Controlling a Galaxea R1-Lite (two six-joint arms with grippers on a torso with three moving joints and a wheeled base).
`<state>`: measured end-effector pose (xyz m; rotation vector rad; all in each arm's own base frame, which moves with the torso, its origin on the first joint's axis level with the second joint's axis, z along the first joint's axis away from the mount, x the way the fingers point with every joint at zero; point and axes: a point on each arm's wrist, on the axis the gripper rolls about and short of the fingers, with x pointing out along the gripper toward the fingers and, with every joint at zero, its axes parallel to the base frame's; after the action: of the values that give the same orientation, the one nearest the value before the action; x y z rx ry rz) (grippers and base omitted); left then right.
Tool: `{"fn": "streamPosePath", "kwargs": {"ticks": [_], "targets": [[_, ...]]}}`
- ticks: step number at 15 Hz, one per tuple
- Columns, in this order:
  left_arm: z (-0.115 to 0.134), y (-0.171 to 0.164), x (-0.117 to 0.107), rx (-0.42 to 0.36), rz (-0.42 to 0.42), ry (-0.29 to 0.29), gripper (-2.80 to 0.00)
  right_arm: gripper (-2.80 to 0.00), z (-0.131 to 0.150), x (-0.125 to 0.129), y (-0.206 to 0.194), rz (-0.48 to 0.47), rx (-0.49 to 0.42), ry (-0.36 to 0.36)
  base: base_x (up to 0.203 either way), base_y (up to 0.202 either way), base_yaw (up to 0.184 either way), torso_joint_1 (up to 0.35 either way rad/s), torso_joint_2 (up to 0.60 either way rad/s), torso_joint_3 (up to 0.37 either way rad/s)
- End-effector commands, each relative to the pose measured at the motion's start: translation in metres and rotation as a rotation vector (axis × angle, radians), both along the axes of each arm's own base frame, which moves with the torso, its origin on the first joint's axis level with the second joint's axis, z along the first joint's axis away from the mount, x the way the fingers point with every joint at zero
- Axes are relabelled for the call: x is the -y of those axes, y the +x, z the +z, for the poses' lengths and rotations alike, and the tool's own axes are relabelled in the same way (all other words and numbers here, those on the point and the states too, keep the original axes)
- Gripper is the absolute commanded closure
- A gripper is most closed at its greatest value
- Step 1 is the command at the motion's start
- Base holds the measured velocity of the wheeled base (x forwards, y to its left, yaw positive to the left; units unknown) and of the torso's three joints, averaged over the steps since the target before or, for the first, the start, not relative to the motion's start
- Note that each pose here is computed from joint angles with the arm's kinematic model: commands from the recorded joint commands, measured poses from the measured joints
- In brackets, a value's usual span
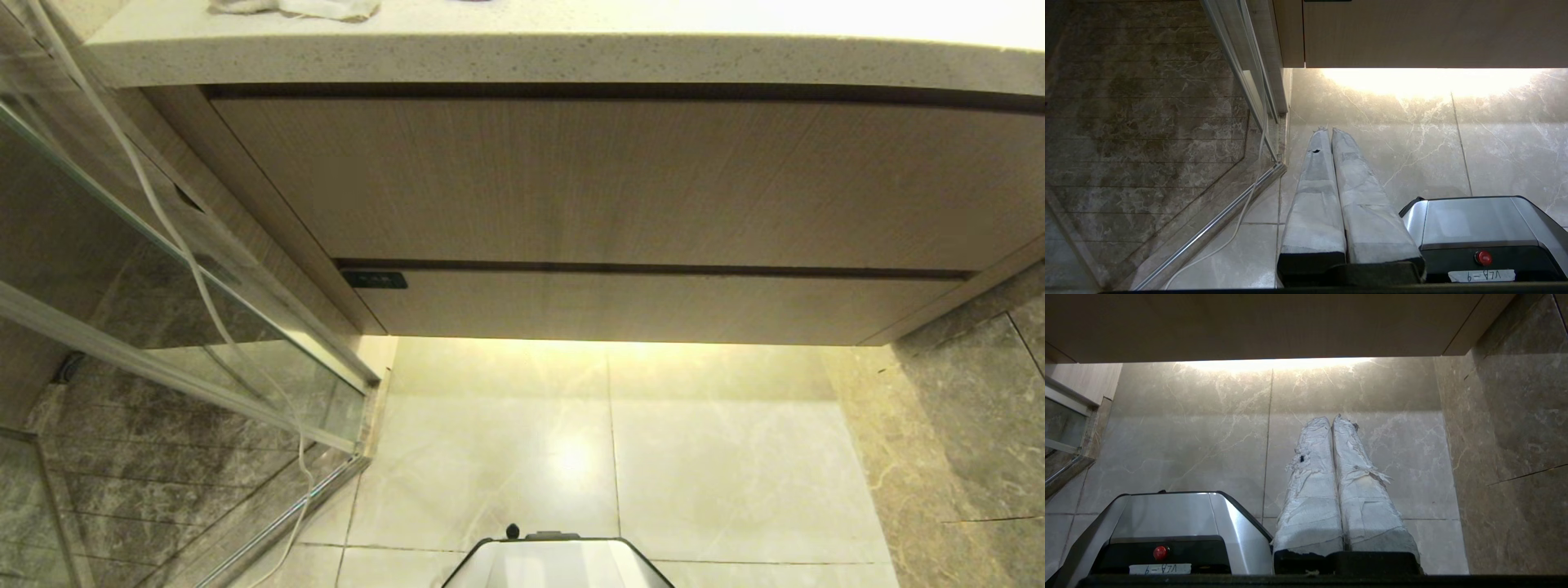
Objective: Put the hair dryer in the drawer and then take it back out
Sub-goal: Pull open the drawer
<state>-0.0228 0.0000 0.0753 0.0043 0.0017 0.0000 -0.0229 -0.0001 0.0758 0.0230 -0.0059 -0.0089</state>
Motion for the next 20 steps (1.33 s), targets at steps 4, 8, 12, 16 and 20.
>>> {"fn": "streamPosePath", "kwargs": {"ticks": [4,8,12,16,20], "targets": [[-0.0004,0.0001,0.0000,-0.001,0.000,0.000,0.00,0.00,-0.0004,0.0000,0.0000,0.000,0.000,0.000,0.000,0.000,0.000,0.000,0.00,0.000],[-0.0004,0.0001,0.0000,-0.001,0.000,0.000,0.00,0.00,-0.0004,0.0000,0.0000,0.000,0.000,0.000,0.000,0.000,0.000,0.000,0.00,0.000],[-0.0004,0.0001,0.0000,-0.001,0.000,0.000,0.00,0.00,-0.0004,0.0000,0.0000,0.000,0.000,0.000,0.000,0.000,0.000,0.000,0.00,0.000],[-0.0004,0.0001,0.0000,-0.001,0.000,0.000,0.00,0.00,-0.0002,-0.0002,0.0000,0.007,0.002,-0.011,0.000,0.000,0.000,0.000,0.00,0.000],[-0.0004,0.0001,0.0000,-0.001,0.000,0.000,0.00,0.00,-0.0005,0.0000,0.0000,0.000,0.000,0.000,0.000,0.000,0.000,0.000,0.00,0.000]]}}
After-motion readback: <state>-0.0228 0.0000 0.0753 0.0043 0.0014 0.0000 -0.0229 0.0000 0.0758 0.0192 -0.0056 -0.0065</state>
